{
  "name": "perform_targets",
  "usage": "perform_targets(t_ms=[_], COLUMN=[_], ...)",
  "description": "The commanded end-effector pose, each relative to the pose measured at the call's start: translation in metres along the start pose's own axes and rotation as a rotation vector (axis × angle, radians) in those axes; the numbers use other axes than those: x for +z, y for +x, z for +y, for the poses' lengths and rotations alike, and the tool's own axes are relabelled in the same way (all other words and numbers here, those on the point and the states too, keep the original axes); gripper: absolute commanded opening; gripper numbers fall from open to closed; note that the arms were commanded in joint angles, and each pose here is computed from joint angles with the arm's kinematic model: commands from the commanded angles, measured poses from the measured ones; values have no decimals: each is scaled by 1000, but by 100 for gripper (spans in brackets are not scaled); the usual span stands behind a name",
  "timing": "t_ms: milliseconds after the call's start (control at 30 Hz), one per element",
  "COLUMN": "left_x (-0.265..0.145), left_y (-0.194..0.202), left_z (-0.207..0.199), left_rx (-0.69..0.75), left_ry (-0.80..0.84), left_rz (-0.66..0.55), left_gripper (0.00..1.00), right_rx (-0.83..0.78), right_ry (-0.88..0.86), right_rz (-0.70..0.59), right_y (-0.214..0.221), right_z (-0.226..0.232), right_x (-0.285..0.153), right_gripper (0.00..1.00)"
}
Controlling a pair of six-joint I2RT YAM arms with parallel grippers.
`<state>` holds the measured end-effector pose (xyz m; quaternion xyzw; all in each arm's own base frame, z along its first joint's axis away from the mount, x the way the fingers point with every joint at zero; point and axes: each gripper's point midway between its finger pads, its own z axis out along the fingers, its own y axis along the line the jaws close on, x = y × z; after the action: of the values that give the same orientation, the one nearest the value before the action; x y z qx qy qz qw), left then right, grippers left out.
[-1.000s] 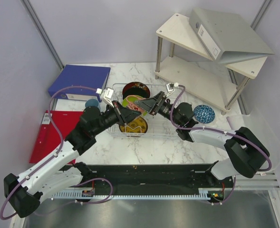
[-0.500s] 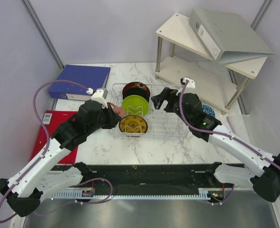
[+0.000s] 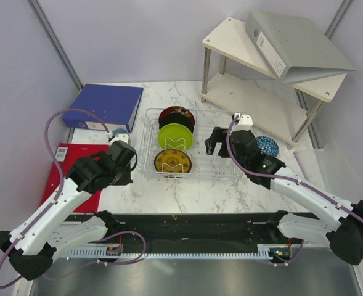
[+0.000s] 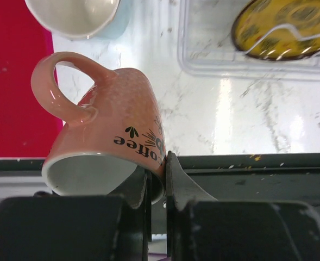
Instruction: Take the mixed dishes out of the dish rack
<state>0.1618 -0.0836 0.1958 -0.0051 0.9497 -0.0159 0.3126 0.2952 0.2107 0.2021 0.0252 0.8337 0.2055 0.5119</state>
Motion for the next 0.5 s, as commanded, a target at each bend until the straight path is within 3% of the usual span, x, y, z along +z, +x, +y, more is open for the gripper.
perform_targets(t_ms=[0,267,467], left_x=[10,41,63], left_y=[10,26,41], left_z=[4,-23,-38], left_rx=[-34,-95,-334], left_ry=[-46,-23,-36], left_rz=[39,147,181], left_gripper=[2,2,2], right_rx=[-16,-5,1], right_ry=[2,-18,-31], right_rz=[-1,12,35], right_y=[5,15,25], right_z=[-3,-4,-3], right_x=[2,2,4], right_gripper=[98,98,98])
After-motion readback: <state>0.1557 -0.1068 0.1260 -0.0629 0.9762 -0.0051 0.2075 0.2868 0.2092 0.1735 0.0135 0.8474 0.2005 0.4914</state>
